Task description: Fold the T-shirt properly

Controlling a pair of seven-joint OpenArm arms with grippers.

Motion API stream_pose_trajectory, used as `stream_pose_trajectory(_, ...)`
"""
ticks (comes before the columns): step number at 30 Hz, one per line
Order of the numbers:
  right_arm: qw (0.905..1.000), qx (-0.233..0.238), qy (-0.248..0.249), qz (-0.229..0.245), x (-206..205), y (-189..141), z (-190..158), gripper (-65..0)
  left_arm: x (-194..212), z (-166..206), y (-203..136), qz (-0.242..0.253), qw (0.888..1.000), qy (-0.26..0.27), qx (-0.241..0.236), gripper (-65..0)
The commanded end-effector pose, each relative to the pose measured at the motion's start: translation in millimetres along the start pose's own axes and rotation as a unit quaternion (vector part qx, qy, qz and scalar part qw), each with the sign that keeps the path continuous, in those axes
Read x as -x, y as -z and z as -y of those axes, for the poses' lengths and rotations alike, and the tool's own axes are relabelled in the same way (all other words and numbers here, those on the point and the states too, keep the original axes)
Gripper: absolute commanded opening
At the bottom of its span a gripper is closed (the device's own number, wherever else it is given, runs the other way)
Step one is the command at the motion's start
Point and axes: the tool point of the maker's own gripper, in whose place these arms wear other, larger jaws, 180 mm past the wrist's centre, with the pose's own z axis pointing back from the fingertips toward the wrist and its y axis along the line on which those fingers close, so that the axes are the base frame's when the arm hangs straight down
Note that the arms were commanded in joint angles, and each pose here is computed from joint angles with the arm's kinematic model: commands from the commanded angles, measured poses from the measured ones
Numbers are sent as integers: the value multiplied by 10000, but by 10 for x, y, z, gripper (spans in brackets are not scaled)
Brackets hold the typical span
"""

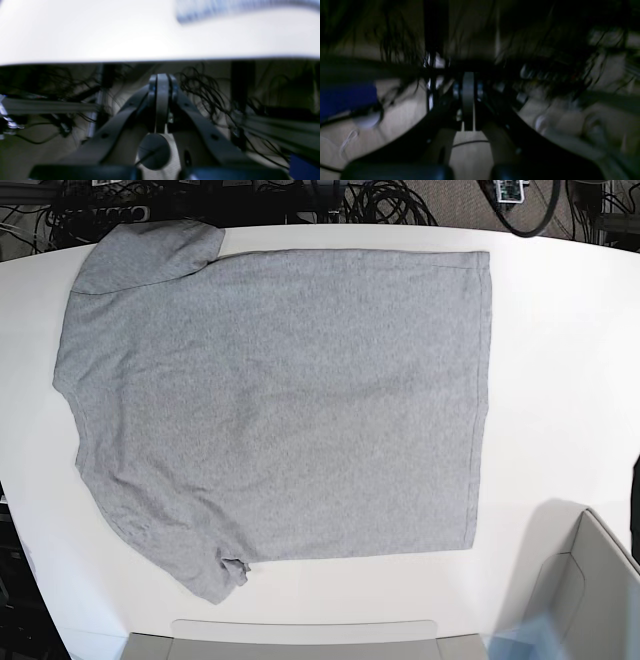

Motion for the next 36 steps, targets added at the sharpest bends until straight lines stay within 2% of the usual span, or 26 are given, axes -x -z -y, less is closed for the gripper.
stream_pose_trajectory(1, 9999, -36, -36, 115, -147, -59, -16, -649, -133, -107, -55, 210, 9997, 47, -121, -649)
stream_pose_trajectory(7, 9960, -151, -142, 868, -962, -146, -205, -649, -697, -395, -76, 951, 9940, 103, -525, -649)
stream_pose_trajectory(10, 9922, -264, -178, 1204, -1277, -165, -335, -649, -1065, -459, -48, 1471, 9869, 57, -663, -650)
stream_pose_trajectory(18, 9885, -373, -381, 1415, -1565, -49, -345, -649, -1658, -512, 138, 2326, 9686, -189, -860, -650)
stream_pose_trajectory(21, 9879, -514, -118, 1461, -1659, -12, -359, -649, -1858, -478, 160, 2638, 9604, -290, -852, -647)
stream_pose_trajectory(23, 9880, -599, 269, 1400, -1699, 3, -325, -648, -1957, -414, 173, 2786, 9568, -338, -756, -646)
stream_pose_trajectory(25, 9871, -661, 684, 1286, -1734, 14, -257, -647, -2005, -280, 171, 2890, 9558, -303, -455, -637)
stream_pose_trajectory(28, 9830, -870, 1143, 1141, -1818, -19, -161, -615, -2041, -127, 141, 3019, 9529, -264, -87, -596)
stream_pose_trajectory(32, 9779, -1343, 1073, 1187, -1965, -173, -70, -523, -2067, 48, 133, 3058, 9515, -295, 186, -533)
stream_pose_trajectory(36, 9807, -1425, 292, 1306, -1988, -273, 191, -458, -2074, 131, 138, 3043, 9515, -321, 307, -506)
